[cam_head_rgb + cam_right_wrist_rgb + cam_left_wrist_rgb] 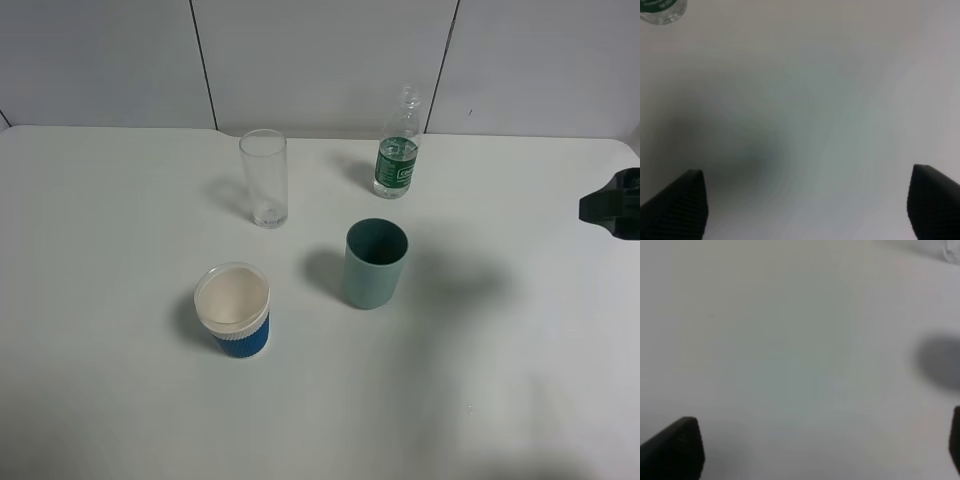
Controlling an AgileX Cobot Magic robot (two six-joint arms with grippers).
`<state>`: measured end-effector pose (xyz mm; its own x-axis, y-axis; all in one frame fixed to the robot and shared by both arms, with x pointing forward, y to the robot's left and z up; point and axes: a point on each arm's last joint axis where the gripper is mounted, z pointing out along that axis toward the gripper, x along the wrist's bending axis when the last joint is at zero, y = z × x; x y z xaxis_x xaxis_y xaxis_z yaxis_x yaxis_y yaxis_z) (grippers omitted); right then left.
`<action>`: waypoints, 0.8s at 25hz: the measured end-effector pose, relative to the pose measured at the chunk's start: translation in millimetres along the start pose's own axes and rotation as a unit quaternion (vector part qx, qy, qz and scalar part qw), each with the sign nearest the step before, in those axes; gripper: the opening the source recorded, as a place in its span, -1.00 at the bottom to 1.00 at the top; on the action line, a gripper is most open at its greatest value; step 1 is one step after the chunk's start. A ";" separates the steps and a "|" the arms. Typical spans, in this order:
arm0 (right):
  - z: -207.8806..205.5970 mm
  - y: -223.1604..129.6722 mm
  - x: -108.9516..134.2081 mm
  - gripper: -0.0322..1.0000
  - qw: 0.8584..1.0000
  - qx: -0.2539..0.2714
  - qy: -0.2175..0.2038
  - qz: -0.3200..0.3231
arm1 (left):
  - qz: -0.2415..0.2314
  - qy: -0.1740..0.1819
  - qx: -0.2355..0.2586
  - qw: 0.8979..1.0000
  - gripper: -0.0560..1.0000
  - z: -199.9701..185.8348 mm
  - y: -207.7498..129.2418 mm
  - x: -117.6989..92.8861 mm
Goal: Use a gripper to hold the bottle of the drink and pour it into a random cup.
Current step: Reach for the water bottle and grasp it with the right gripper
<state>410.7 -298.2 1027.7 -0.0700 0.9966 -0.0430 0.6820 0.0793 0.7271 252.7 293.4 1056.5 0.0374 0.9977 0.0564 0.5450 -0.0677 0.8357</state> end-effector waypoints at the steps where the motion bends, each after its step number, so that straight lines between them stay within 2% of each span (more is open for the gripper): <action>1: 4.2 1.7 1.4 0.60 1.000 -0.003 0.003 -0.007 | 0.000 0.000 0.000 1.000 0.99 0.0 0.0 0.0; 6: 30.0 7.8 7.0 0.60 0.999 -0.011 0.011 -0.028 | 0.000 0.000 0.000 1.000 0.99 0.0 0.0 0.0; 13: 72.8 9.8 5.7 0.60 0.998 -0.019 0.001 -0.059 | 0.000 0.000 0.000 1.000 0.99 0.0 0.0 0.0; 20: 109.6 9.2 7.4 0.60 0.994 -0.052 0.004 -0.092 | 0.000 0.000 0.000 1.000 0.99 0.0 0.0 0.0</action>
<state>496.3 -287.8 959.0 -0.1925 0.9651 -0.1774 0.5786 0.2576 0.7738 252.7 293.4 1056.5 0.0374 0.9977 0.0564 0.5450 -0.0677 0.8357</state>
